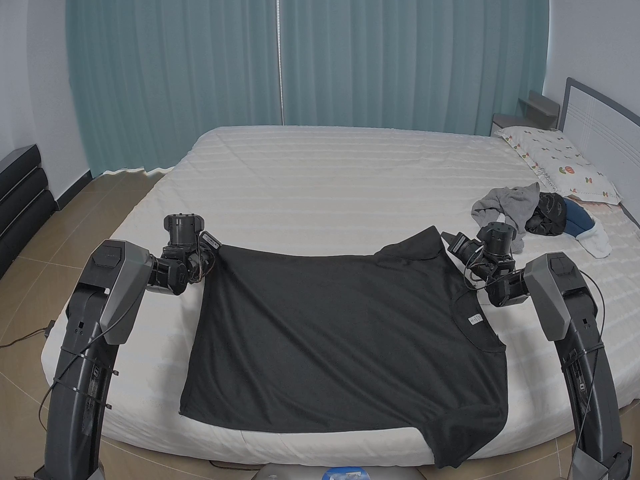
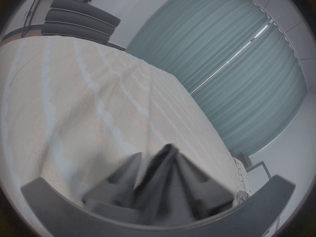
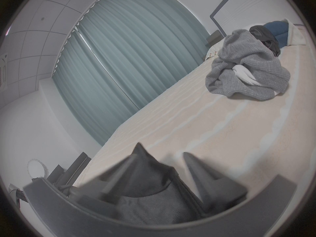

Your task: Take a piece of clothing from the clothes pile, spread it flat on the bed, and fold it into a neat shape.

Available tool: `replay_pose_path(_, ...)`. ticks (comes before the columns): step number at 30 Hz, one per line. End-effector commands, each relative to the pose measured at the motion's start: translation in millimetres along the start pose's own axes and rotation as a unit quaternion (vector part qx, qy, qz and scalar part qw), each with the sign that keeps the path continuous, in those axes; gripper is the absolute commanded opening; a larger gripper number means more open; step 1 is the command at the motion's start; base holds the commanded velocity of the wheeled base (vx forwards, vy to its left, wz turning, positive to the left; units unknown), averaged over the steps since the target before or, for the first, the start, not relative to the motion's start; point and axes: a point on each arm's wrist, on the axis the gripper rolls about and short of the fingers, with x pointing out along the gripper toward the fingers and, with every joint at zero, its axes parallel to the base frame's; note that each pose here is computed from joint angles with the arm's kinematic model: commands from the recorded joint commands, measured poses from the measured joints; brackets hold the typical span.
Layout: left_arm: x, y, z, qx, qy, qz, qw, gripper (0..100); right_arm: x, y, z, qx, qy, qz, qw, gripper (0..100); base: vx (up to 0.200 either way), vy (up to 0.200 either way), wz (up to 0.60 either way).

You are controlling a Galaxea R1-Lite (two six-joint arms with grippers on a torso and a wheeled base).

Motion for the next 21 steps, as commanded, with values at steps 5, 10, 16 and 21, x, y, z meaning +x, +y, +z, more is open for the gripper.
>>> replay_pose_path(5, -13.8, -2.2, 11.5, -0.004, 0.0, 0.011, 0.9999, 100, -14.5, 26.1, 33.2, 0.022, -0.015, -0.002, 0.9996, 100, 0.0, 0.0, 0.0)
replay_pose_path(10, -46.6, -10.6, 35.1, -0.007, 0.007, 0.011, 0.9999, 100, -51.5, 32.1, 49.1, 0.032, 0.006, -0.022, 0.9992, 100, 0.0, 0.0, 0.0)
replay_pose_path(16, -80.5, -18.6, 64.1, -0.014, 0.005, 0.005, 0.9999, 100, -106.5, 48.3, 55.4, 0.043, 0.051, -0.035, 0.9971, 100, 0.0, 0.0, 0.0)
replay_pose_path(21, -100.3, -24.1, 73.3, -0.013, 0.029, -0.017, 0.9993, 100, -147.5, 68.0, 55.1, 0.068, 0.078, -0.012, 0.9945, 100, 0.0, 0.0, 0.0)
